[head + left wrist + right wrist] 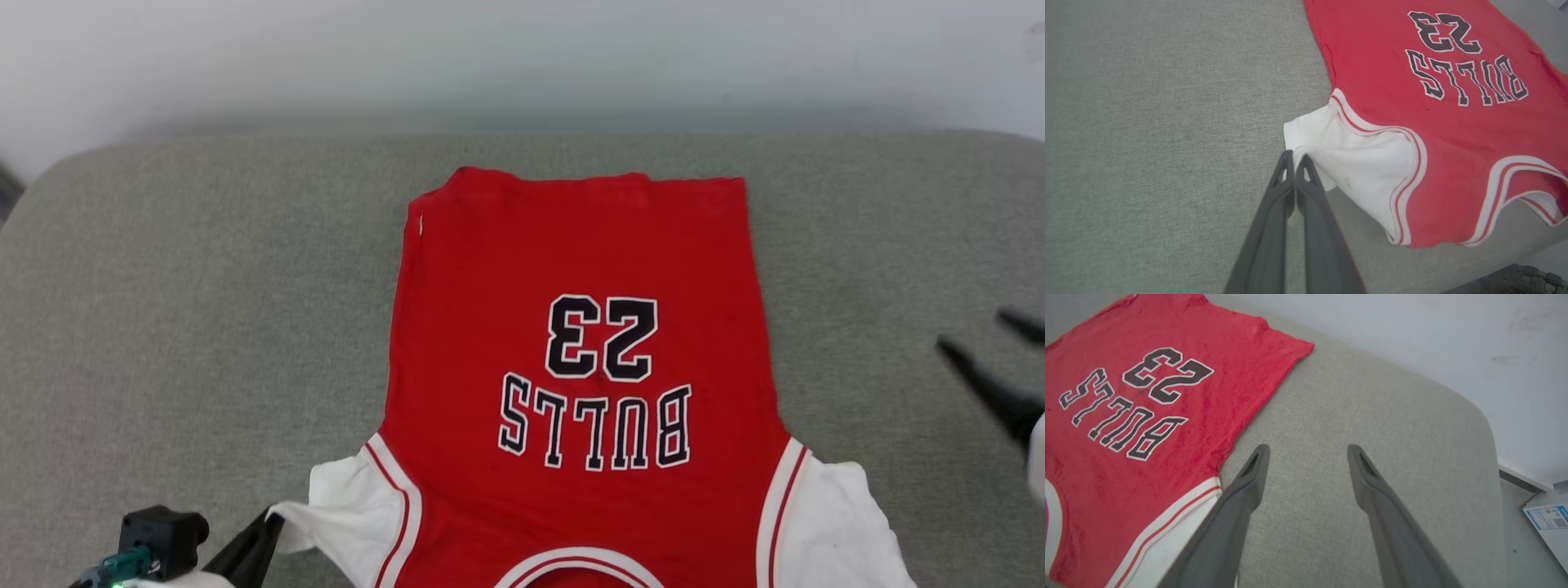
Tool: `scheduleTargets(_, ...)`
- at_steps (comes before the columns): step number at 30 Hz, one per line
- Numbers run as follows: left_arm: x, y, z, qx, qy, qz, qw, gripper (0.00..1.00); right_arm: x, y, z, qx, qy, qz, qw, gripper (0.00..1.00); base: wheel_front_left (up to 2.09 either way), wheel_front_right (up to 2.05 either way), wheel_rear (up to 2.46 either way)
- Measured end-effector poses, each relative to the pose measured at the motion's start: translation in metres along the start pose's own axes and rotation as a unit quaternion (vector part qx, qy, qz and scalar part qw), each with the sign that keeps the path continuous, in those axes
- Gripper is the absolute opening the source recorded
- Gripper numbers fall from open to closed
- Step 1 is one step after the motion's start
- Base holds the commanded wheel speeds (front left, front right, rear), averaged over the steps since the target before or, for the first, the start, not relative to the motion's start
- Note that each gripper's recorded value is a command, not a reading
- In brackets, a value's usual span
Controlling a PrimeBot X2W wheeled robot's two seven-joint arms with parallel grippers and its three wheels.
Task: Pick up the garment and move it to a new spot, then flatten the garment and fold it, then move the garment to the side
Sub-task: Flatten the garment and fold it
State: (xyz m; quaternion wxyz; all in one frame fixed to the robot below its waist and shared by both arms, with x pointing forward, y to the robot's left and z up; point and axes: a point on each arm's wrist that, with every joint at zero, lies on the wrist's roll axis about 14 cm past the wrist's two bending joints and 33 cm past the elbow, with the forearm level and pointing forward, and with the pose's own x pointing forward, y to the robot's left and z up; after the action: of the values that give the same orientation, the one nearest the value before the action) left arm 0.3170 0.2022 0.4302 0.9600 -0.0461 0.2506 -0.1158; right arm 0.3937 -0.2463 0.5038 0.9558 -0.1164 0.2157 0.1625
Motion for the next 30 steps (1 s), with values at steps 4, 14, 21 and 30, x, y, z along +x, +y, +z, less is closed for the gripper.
scheduleTargets(4,0.010,-0.001,0.006,0.015,-0.007,-0.005,1.000,0.00,0.022,-0.028,0.061,-0.017,-0.041,-0.024,0.999,1.00,0.00,0.00,0.00)
scheduleTargets(14,0.037,0.002,0.017,0.029,-0.017,-0.004,0.999,0.00,0.122,-0.027,0.097,0.016,0.120,0.026,0.992,1.00,0.00,0.00,0.00)
scheduleTargets(21,0.052,0.004,0.019,0.036,-0.019,-0.002,0.999,0.00,0.186,-0.020,0.077,0.015,0.274,0.034,0.961,1.00,0.00,0.00,0.00)
scheduleTargets(30,0.069,0.009,0.011,0.044,-0.010,0.006,0.999,0.00,0.255,-0.003,0.020,0.016,0.371,0.039,0.928,1.00,0.00,0.00,0.00)
